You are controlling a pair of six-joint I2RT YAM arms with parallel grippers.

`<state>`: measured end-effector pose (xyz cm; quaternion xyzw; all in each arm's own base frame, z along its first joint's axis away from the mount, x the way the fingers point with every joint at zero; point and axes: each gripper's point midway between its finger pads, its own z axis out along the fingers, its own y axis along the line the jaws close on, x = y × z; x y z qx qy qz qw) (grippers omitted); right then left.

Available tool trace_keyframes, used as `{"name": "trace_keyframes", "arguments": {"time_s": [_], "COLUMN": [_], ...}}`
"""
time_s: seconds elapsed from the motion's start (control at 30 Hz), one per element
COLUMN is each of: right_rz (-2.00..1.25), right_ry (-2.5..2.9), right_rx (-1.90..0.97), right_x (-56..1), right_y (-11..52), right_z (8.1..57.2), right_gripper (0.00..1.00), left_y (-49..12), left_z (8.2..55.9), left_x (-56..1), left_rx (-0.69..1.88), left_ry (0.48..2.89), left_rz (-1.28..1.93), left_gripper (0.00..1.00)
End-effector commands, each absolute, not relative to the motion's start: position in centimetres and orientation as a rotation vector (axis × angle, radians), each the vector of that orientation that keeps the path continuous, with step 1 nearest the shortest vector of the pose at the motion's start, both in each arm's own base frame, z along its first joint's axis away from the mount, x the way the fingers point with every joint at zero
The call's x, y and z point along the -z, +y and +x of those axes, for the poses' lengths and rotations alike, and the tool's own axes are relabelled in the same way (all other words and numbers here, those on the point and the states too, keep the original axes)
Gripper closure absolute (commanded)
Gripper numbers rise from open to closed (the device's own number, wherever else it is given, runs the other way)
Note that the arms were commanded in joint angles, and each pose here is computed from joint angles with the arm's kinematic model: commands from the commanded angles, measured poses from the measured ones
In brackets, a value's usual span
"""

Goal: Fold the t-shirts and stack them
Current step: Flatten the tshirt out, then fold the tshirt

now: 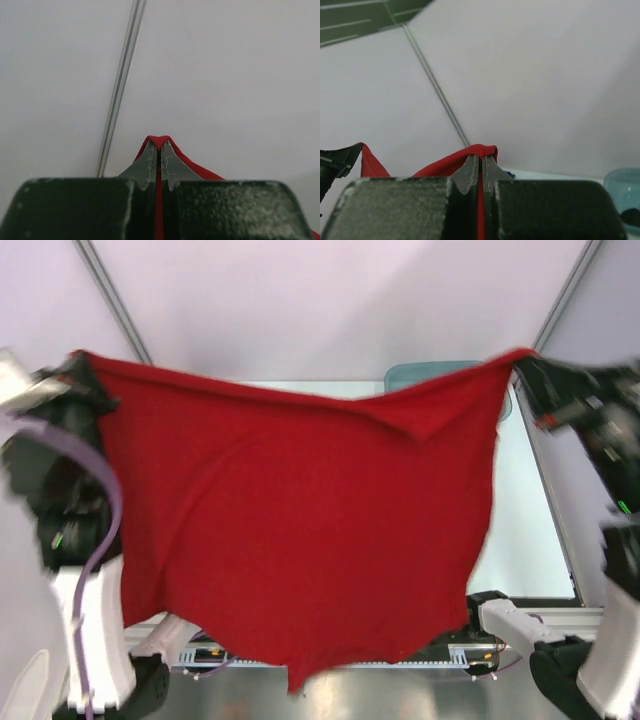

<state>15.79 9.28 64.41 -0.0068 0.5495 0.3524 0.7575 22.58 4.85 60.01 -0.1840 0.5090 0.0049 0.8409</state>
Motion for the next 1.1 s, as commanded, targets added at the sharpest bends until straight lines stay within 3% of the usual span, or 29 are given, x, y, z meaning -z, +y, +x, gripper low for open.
{"name": "trace_keyframes", "arguments": {"time_s": [0.0,0.07,0.2,0.37,0.6,0.83,1.07], "right_rz": [0.052,0.05,0.096,0.148,0.177,0.161,0.183], "right_ry": [1.254,1.262,1.408,1.494,1.686,1.806,1.877], "right_rx": [-0.742,-0.725,-0.663,-0.656,-0.596,-0.588,-0.583], "right_x": [-62.6,-61.5,-53.2,-45.5,-34.2,-28.2,-26.1], "right_y": [9.7,10.0,10.4,11.0,11.6,13.0,13.4], "right_z": [23.8,26.8,33.9,38.5,44.7,50.1,51.9], "right_gripper": [1.0,1.0,1.0,1.0,1.0,1.0,1.0], "left_y": [4.7,4.7,5.0,5.0,4.5,3.6,3.8], "left_z": [31.5,35.5,40.7,45.7,51.4,57.2,58.9], "left_x": [-53.1,-49.1,-41.5,-31.2,-21.1,-17.3,-15.3], "left_rx": [-0.063,-0.075,-0.111,-0.131,-0.145,-0.102,-0.111], "left_ry": [1.281,1.382,1.491,1.676,1.901,2.017,2.07], "left_rz": [-0.356,-0.358,-0.363,-0.364,-0.335,-0.288,-0.285], "left_gripper": [1.0,1.0,1.0,1.0,1.0,1.0,1.0]}}
